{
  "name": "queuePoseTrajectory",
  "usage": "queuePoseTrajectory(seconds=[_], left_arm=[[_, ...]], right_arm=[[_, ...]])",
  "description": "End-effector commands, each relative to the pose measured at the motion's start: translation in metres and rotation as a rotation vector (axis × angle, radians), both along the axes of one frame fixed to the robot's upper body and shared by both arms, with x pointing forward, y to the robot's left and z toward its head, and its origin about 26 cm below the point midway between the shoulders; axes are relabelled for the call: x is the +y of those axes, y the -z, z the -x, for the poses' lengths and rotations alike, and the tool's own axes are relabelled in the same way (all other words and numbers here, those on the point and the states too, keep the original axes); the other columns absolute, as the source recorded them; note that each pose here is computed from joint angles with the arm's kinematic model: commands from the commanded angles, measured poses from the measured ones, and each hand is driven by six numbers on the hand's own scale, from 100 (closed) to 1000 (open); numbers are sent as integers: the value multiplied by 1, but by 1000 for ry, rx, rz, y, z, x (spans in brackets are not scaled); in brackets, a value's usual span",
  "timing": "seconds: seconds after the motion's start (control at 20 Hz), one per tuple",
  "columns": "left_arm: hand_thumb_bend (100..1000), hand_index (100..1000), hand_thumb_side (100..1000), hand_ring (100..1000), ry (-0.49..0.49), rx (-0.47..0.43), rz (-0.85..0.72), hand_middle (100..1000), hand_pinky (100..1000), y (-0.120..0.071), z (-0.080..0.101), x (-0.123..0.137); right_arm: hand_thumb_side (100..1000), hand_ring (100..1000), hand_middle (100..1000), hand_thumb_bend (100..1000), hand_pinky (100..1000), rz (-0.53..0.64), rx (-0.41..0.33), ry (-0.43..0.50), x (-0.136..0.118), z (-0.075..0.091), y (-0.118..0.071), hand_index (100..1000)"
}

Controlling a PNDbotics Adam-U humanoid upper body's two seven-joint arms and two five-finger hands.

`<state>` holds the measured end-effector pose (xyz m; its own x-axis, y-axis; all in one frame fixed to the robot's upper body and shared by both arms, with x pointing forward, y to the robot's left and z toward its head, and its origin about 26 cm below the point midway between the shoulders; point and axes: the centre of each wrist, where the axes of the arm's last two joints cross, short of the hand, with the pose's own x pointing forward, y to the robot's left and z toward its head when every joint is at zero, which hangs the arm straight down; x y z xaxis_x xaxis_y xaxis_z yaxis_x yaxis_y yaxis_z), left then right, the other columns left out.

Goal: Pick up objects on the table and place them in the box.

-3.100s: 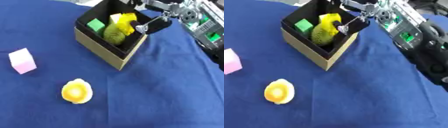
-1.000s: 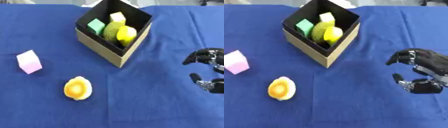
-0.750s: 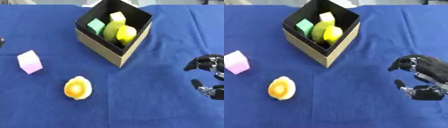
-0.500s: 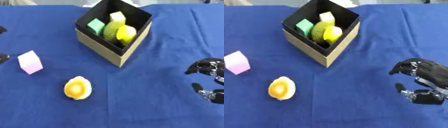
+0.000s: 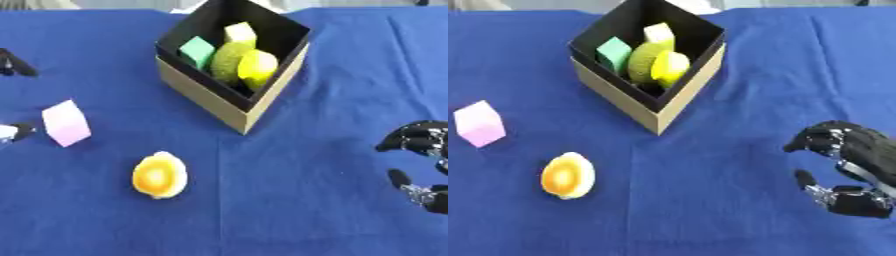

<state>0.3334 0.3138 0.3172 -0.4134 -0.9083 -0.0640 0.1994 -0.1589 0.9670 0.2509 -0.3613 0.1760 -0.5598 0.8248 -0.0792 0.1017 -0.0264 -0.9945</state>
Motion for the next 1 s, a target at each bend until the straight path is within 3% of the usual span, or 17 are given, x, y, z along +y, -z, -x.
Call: queuePoseTrajectory(seconds=[0.05,0.35,0.55,0.65,0.7,1.0], left_arm=[[461,906,571,876,3,10,10,817,910,-9,-3,-2],[469,909,582,881,-36,30,25,823,916,-7,-22,-11],[478,921,590,890,-70,72,33,838,925,-2,-39,-13],[477,926,579,900,-99,93,22,849,936,1,-46,-10],[497,925,588,901,-117,101,16,851,938,3,-49,-7],[480,895,491,887,-179,164,24,821,924,17,-59,6]], right_arm=[[276,777,702,100,827,-25,-52,-3,1,-1,-10,798],[290,769,692,100,829,-251,-165,19,6,-6,-12,802],[381,769,690,100,832,-451,-231,27,11,-11,-15,808],[472,760,679,100,830,-544,-265,24,13,-14,-19,800],[470,757,675,100,829,-582,-279,23,14,-15,-21,797],[546,749,665,100,827,-709,-324,21,17,-19,-27,790]])
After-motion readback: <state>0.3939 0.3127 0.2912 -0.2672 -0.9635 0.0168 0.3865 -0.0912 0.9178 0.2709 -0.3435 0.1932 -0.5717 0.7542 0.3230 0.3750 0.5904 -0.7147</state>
